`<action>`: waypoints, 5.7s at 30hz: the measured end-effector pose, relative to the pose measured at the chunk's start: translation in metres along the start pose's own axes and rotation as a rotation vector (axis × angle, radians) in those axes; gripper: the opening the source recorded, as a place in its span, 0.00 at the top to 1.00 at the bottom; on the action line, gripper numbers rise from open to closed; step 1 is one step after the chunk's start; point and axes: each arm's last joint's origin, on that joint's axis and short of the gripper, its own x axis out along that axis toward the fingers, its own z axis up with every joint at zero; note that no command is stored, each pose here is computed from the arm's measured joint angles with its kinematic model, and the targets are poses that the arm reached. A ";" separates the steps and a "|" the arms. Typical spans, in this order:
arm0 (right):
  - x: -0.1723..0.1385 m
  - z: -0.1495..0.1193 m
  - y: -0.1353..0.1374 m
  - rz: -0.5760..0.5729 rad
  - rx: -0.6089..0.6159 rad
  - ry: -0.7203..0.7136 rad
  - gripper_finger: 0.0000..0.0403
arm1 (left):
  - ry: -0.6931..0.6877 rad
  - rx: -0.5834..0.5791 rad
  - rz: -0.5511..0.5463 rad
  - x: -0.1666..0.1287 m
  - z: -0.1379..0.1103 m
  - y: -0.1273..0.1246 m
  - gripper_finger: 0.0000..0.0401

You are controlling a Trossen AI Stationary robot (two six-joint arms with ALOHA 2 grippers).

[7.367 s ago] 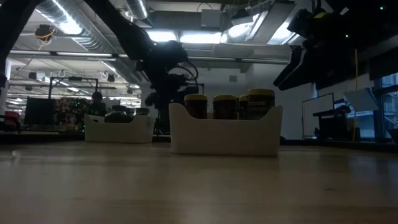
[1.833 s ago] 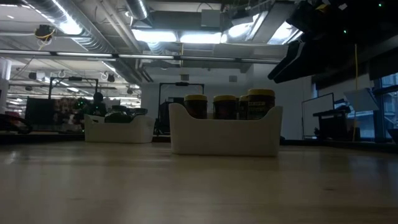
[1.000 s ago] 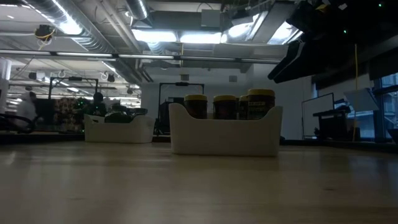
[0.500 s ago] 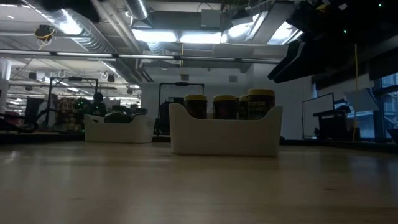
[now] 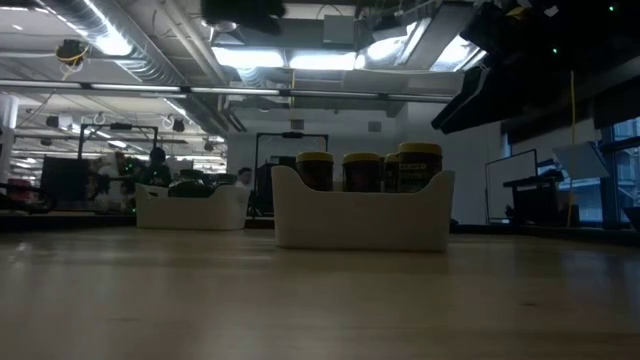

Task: Sort spices by type
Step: Put the orange seasoning pack into the black bin

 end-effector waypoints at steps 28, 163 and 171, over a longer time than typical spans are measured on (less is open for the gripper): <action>-0.088 0.016 -0.030 0.064 0.556 0.918 0.28 | -0.014 0.235 0.073 0.127 -0.015 -0.008 0.56; 0.010 0.050 0.064 0.423 0.057 0.262 0.97 | -0.015 0.233 -0.091 0.097 -0.016 -0.037 0.56; 0.027 0.074 0.076 0.402 0.025 0.449 0.97 | 0.057 0.198 -0.120 0.069 -0.029 -0.057 0.56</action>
